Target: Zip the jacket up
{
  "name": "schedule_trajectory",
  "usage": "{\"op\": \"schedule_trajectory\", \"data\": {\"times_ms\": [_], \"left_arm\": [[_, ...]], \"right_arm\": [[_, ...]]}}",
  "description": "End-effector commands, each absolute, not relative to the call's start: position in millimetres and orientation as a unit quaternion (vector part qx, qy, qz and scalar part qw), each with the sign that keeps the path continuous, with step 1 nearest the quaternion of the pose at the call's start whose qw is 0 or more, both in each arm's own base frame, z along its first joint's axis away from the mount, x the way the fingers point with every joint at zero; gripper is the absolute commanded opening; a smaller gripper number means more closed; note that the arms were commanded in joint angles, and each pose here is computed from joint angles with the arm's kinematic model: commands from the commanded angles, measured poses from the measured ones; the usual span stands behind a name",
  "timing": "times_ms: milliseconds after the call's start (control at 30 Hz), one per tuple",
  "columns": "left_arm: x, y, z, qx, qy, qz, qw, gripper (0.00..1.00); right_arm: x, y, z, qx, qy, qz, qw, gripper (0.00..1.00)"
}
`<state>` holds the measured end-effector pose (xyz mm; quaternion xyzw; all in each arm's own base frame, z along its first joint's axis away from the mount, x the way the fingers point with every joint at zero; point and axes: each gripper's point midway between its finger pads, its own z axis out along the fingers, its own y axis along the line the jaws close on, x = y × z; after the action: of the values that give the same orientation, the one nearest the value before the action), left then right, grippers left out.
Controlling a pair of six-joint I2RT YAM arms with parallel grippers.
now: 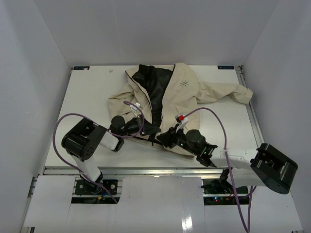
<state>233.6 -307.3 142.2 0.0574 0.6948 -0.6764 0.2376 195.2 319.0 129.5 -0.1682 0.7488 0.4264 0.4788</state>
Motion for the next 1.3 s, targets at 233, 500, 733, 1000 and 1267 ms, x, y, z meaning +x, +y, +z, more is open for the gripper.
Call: {"op": "schedule_trajectory", "data": {"times_ms": [233, 500, 733, 1000, 1267], "left_arm": [[227, -304, 194, 0.112, 0.614, -0.712, 0.321, 0.0], [226, -303, 196, 0.112, 0.611, -0.714, 0.325, 0.0], [230, -301, 181, 0.136, 0.641, -0.684, 0.32, 0.39], [256, -283, 154, 0.111, 0.725, -0.592, 0.334, 0.59], [290, -217, 130, 0.071, 0.87, -0.301, 0.384, 0.61]], "right_arm": [[190, 333, 147, -0.171, 0.718, 0.471, 0.483, 0.35], [195, 336, 140, -0.161, 0.735, 0.458, 0.473, 0.15], [198, 316, 128, -0.16, 0.747, 0.421, 0.49, 0.08], [195, 292, 115, -0.155, 0.759, 0.389, 0.499, 0.08], [189, 272, 116, -0.149, 0.751, 0.385, 0.516, 0.08]]}}
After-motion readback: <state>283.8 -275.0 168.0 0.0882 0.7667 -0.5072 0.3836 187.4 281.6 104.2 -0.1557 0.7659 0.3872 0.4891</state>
